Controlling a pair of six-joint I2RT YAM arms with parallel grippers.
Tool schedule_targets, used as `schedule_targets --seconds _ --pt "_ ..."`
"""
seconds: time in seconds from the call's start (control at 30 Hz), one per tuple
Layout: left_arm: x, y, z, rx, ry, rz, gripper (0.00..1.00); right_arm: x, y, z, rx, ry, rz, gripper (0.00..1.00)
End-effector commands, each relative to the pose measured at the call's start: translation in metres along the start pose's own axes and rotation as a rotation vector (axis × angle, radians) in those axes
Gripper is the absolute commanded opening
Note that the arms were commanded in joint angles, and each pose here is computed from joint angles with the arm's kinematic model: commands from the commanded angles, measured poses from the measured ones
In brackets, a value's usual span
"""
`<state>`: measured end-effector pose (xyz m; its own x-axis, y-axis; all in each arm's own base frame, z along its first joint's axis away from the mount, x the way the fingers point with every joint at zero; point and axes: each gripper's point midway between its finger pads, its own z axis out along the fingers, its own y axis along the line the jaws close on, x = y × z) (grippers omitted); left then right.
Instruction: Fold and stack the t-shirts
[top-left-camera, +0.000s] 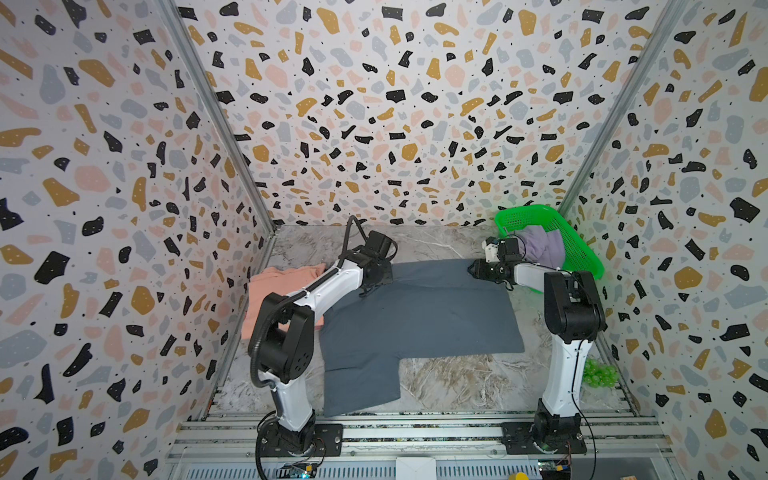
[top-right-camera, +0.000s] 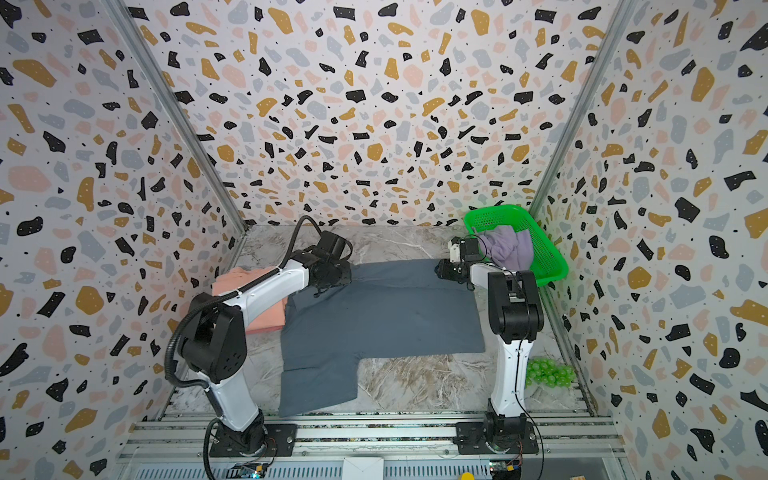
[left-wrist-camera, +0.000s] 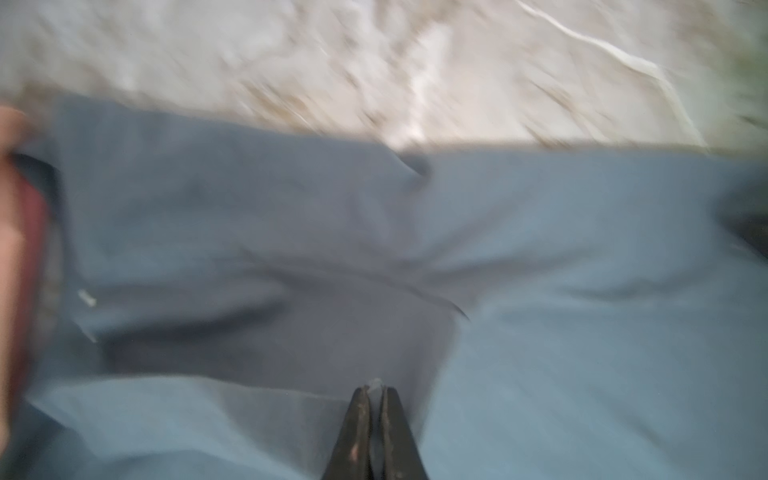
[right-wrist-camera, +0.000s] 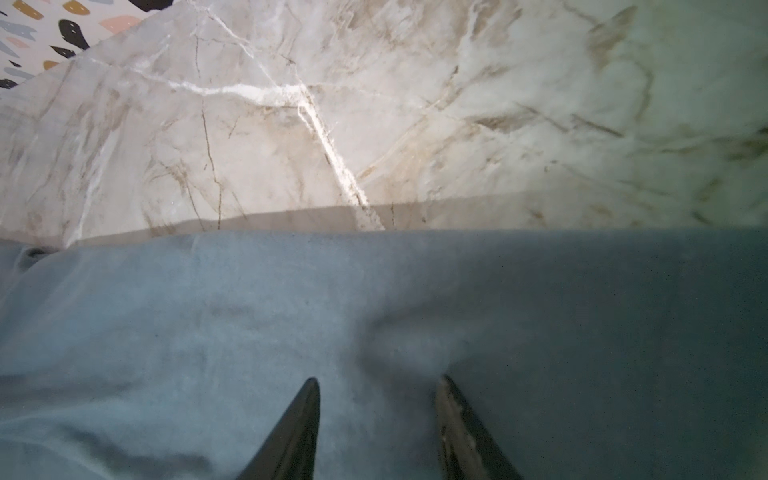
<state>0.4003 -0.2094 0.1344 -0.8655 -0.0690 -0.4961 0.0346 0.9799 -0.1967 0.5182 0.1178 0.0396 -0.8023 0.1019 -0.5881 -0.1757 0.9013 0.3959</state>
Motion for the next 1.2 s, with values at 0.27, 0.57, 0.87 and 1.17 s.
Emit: schedule_targets --seconds 0.27,0.57,0.87,1.17 --pt "-0.035 0.017 -0.047 0.025 -0.198 -0.011 0.73 0.008 0.015 -0.03 -0.002 0.02 -0.063 0.46" --pt "-0.028 0.029 0.04 0.012 -0.094 0.004 0.69 0.013 0.017 -0.027 -0.027 0.011 -0.027 0.47" --pt "0.016 0.03 0.081 0.068 0.014 -0.068 0.66 0.023 0.011 -0.021 -0.016 0.034 -0.004 0.47" --pt "0.066 0.048 0.073 0.028 0.136 -0.085 0.61 0.033 0.003 -0.016 0.01 0.062 0.008 0.47"
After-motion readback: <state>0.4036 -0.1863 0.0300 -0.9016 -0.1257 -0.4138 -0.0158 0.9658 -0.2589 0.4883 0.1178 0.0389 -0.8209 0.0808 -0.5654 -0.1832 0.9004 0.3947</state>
